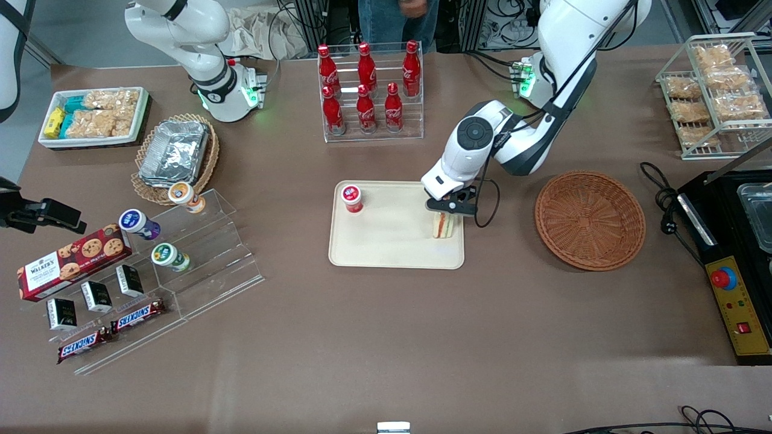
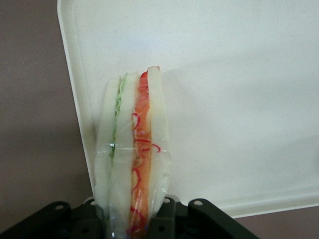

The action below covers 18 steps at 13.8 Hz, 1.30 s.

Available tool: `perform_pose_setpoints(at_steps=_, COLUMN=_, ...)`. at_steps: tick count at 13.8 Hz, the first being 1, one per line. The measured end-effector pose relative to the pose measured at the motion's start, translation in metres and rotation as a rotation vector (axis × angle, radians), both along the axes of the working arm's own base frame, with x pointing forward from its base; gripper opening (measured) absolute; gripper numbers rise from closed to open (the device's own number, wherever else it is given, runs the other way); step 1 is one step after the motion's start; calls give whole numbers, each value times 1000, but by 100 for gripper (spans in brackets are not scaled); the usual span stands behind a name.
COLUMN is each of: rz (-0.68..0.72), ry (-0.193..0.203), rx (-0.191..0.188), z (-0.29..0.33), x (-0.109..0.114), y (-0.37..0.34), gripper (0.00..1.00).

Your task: Place sandwich from basket to tray

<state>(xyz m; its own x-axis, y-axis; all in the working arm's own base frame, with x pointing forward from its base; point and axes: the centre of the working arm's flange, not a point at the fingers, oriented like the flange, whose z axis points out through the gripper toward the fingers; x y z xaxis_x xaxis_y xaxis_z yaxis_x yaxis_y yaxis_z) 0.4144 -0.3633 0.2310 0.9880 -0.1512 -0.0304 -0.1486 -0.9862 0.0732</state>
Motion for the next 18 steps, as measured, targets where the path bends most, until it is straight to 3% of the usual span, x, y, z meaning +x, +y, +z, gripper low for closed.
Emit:
perform_pose_setpoints(at_steps=6, rz=-50, ry=-38, rx=61, z=-16, x=-2, y=3, gripper=23)
perform_pose_setpoints(at_steps=9, rz=-38, ry=-41, rx=70, z=-14, x=3, y=5, gripper=48)
perform_pose_setpoints(at_steps=10, rz=-29, ry=-32, rx=91, z=-11, x=6, y=6, gripper=59)
perform_pose_setpoints(at_steps=12, rz=1, ry=-9, rx=173, z=15, x=26, y=7, gripper=79)
perform_pose_setpoints(at_steps=14, rz=58, ry=-21, rx=208, z=75, x=59, y=1, gripper=97)
perform_pose_setpoints(at_steps=18, rz=164, ry=-85, rx=203, z=189, x=106, y=13, gripper=100)
